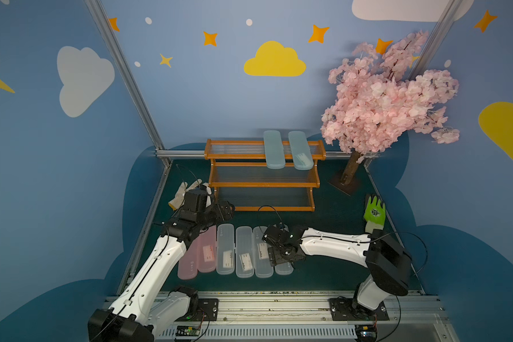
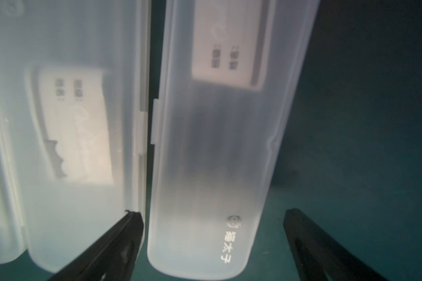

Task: Place the pencil cases on the shelf according to color
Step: Pick up the pencil case from the center of the board, then place the pencil case on the shelf.

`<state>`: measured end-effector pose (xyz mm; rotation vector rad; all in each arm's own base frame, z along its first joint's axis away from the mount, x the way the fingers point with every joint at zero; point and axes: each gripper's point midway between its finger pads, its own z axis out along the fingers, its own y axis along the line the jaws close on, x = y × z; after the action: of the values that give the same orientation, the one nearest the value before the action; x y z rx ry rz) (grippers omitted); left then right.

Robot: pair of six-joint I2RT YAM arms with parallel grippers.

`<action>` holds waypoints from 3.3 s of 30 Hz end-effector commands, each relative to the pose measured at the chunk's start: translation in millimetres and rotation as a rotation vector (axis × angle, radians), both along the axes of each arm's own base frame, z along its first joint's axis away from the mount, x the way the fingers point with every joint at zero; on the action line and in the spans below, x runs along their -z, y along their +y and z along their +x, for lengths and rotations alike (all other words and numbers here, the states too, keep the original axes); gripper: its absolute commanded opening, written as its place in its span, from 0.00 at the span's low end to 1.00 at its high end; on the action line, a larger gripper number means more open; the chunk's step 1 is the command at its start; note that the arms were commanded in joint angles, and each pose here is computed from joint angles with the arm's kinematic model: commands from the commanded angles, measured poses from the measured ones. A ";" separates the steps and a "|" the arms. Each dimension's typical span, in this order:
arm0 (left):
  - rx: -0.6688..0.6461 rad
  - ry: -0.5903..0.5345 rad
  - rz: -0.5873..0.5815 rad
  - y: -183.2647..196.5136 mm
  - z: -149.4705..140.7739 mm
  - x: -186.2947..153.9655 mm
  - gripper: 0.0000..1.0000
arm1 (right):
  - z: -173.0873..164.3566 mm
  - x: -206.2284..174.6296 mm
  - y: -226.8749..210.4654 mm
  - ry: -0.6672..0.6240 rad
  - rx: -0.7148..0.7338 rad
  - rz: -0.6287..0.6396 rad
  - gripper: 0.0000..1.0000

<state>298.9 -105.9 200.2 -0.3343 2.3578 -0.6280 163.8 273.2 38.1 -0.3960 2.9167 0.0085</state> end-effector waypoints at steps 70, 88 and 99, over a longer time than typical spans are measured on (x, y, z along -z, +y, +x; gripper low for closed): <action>-0.206 -0.080 0.134 69.0 35.5 -30.2 1.00 | 92.1 -145.0 116.2 -0.354 -0.046 0.169 0.64; -0.098 -0.143 0.030 44.9 39.2 -33.5 1.00 | 173.1 -158.0 175.5 -0.372 0.025 0.323 0.66; -0.063 -0.150 0.002 37.8 37.0 -36.9 1.00 | 206.3 -150.6 186.9 -0.339 0.093 0.433 0.71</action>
<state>337.1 -65.1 227.6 -0.3765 2.2245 -0.5692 354.1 451.3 177.5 -0.2201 2.5429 0.4148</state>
